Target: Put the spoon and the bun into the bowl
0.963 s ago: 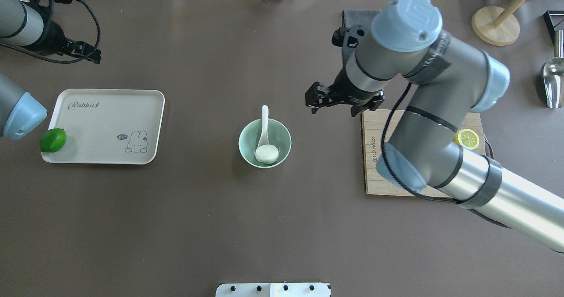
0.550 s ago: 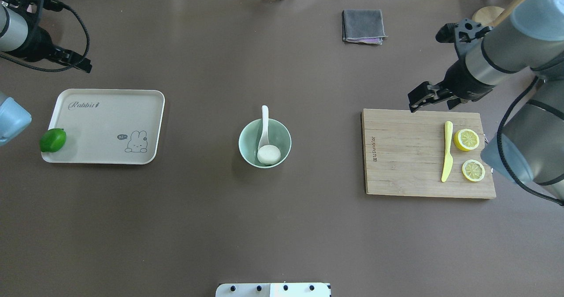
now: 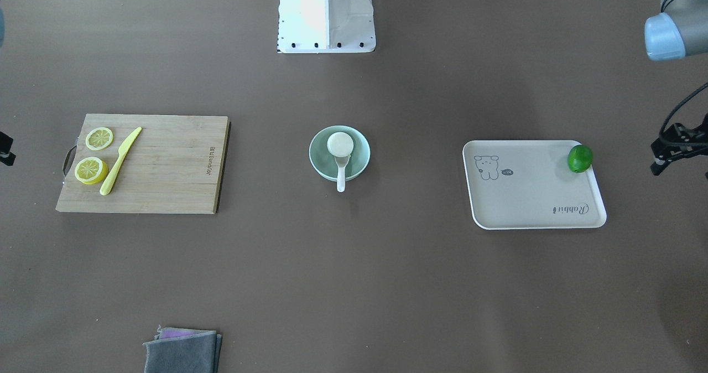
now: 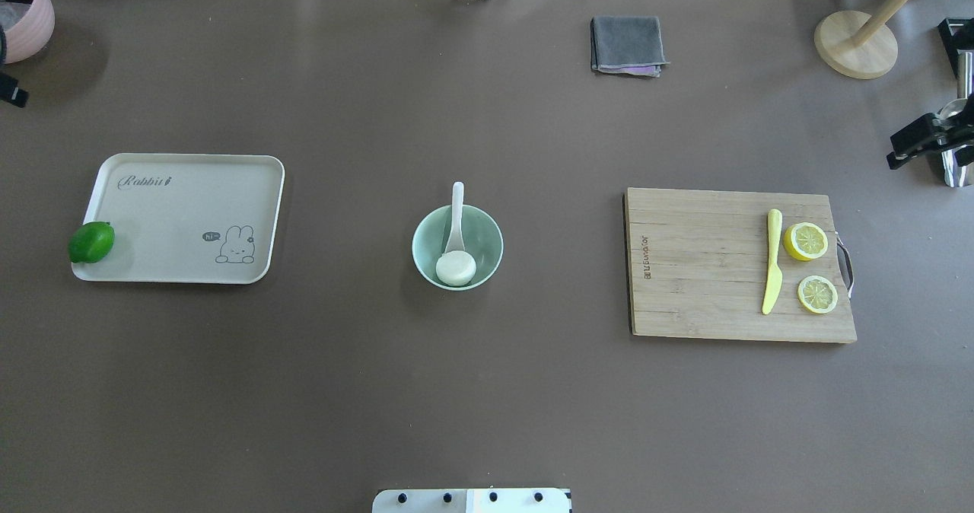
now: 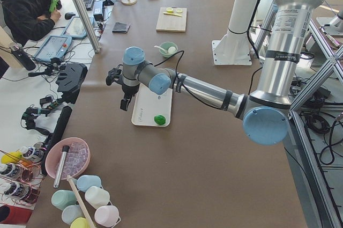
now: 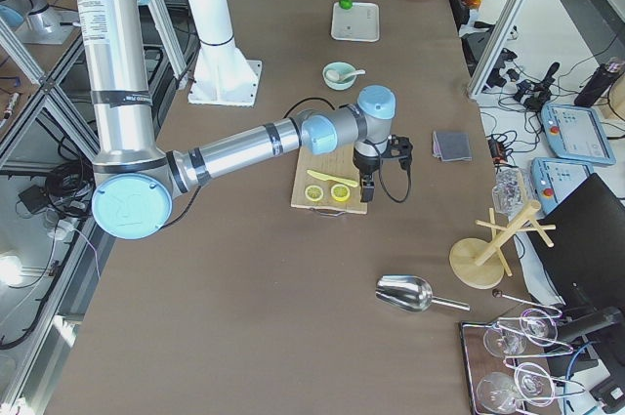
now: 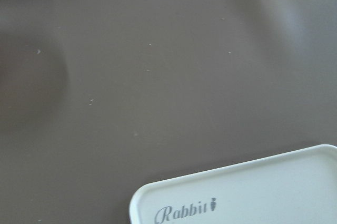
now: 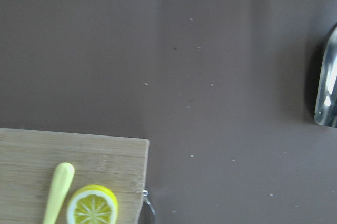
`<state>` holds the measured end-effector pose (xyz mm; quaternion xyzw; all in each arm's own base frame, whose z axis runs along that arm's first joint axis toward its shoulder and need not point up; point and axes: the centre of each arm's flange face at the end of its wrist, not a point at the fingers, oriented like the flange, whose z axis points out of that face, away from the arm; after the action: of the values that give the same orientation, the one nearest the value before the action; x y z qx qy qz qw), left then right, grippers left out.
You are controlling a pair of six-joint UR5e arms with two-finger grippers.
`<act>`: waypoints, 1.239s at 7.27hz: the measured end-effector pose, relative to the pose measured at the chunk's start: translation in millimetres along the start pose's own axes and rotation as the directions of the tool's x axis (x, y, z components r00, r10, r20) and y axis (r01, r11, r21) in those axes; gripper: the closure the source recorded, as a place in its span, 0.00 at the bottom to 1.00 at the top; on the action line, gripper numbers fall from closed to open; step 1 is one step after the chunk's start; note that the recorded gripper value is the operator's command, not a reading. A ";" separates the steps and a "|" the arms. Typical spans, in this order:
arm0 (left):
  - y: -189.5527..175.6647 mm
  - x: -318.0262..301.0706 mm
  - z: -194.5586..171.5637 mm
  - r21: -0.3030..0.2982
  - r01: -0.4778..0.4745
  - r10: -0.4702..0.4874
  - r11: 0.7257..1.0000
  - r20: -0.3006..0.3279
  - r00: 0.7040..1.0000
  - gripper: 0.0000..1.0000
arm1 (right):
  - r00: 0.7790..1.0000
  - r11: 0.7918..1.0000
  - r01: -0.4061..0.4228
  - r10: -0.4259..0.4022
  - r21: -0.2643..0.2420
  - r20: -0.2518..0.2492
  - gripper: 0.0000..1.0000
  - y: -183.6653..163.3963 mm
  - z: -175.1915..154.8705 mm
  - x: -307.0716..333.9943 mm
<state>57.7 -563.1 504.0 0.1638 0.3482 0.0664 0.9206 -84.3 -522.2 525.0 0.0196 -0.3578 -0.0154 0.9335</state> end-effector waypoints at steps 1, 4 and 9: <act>22.4 -51.9 -9.1 -0.017 -0.005 0.006 1.000 0.036 0.999 0.02 | 1.000 0.999 0.027 -0.027 -0.020 -0.003 0.00 2.0 5.5 57.8; 73.3 -144.7 -33.5 -0.065 0.150 -0.150 0.987 0.002 0.989 0.02 | 0.999 0.997 -0.047 0.049 -0.063 0.025 0.00 25.1 17.5 161.1; 79.4 -140.3 -23.8 -0.100 0.225 -0.228 0.969 -0.028 0.973 0.02 | 0.991 0.992 -0.114 0.117 -0.046 0.062 0.00 42.1 5.6 186.8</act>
<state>-63.8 -515.7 601.8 0.0773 0.3789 -0.0192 0.9220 51.4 -488.2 655.9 -0.0215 -0.3881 0.0306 0.9209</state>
